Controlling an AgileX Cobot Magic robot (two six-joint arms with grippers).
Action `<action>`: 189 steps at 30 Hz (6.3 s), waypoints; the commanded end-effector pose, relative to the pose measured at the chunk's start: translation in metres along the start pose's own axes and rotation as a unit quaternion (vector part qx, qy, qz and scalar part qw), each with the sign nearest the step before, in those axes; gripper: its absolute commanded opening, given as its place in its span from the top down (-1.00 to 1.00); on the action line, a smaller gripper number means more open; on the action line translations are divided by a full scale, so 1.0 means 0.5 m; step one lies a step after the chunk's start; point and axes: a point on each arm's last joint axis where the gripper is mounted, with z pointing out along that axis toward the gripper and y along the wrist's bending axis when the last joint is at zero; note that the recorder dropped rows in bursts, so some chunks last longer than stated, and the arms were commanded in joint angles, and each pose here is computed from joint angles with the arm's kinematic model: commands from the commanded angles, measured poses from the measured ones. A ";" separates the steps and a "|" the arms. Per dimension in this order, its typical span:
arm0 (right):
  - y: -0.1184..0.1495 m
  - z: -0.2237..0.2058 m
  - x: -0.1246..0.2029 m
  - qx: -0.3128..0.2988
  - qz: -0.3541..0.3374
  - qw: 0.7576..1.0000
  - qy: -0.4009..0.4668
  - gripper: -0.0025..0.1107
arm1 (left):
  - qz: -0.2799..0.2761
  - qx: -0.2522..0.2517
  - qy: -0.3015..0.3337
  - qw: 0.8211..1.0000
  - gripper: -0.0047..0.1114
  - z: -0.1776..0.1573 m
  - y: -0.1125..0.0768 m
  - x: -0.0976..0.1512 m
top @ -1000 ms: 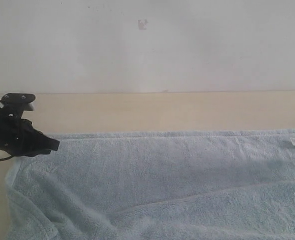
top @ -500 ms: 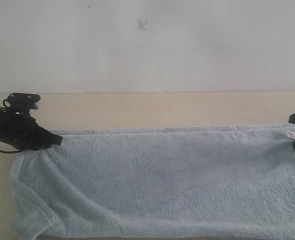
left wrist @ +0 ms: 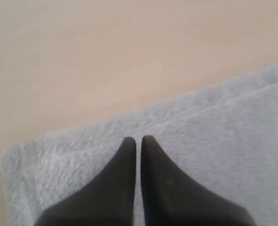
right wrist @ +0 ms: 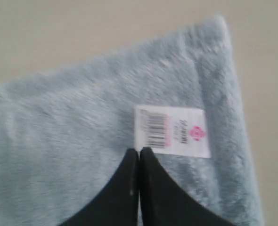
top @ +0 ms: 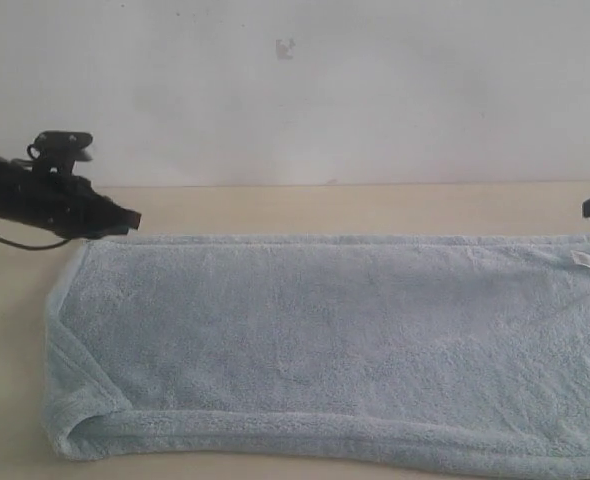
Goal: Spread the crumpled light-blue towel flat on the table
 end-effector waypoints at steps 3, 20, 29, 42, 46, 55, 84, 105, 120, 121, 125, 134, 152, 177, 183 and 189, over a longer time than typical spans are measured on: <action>0.112 -0.138 -0.042 -0.079 -0.042 0.995 -0.044 0.96 | 0.031 0.124 -0.031 0.991 0.85 -0.151 -0.084 -0.094; 0.364 -0.141 0.316 -0.056 -0.196 0.975 0.089 0.96 | 0.030 0.111 0.079 0.990 0.85 -0.260 -0.255 0.147; 0.372 -0.118 0.341 -0.031 -0.213 0.975 0.061 0.96 | 0.145 0.163 0.156 0.963 0.35 -0.236 -0.304 0.220; 0.377 -0.120 0.336 -0.039 -0.183 0.981 0.051 0.96 | 0.203 0.002 0.248 0.947 -0.09 -0.247 -0.239 0.240; 0.378 -0.120 0.337 -0.041 -0.182 0.981 0.053 0.96 | 0.194 -0.003 0.252 0.948 -0.02 -0.248 -0.238 0.241; 0.378 -0.120 0.337 -0.041 -0.180 0.981 0.052 0.96 | 0.178 0.006 0.275 0.945 0.85 -0.253 -0.240 0.248; 0.385 -0.121 0.338 -0.060 -0.148 0.986 0.055 0.96 | -0.037 0.046 0.152 0.987 0.85 -0.276 -0.282 0.196; 0.350 -0.049 0.358 -0.023 -0.187 0.976 0.111 0.96 | 0.071 0.041 0.230 0.970 0.85 -0.187 -0.255 0.258; 0.340 -0.025 0.369 -0.020 -0.182 0.973 0.138 0.96 | 0.070 -0.296 0.369 0.878 0.85 -0.333 -0.156 0.255; 0.342 -0.029 0.366 -0.020 -0.183 0.974 0.130 0.96 | 0.063 -0.291 0.352 0.887 0.85 -0.340 -0.161 0.249; 0.340 -0.061 0.340 -0.013 -0.193 0.976 0.097 0.96 | 0.061 -0.207 0.272 0.938 0.85 -0.357 -0.194 0.220; 0.140 -0.108 0.357 0.187 -0.026 0.975 0.120 0.96 | 0.119 -0.070 0.287 0.948 0.85 -0.319 -0.229 0.275; 0.105 -0.070 0.384 0.200 -0.028 0.964 0.174 0.96 | 0.141 -0.085 0.405 0.899 0.85 -0.219 -0.184 0.364; 0.163 -0.144 0.285 0.132 0.055 0.990 0.001 0.96 | 0.049 -0.115 0.092 0.988 0.85 -0.413 -0.234 0.193; 0.289 -0.211 0.287 0.072 -0.061 0.994 -0.062 0.96 | -0.026 -0.111 -0.066 0.991 0.85 -0.508 -0.253 0.212; 0.419 -0.385 0.355 -0.018 -0.263 0.914 -0.309 0.96 | -0.056 -0.080 -0.285 0.953 0.85 -0.616 -0.274 0.305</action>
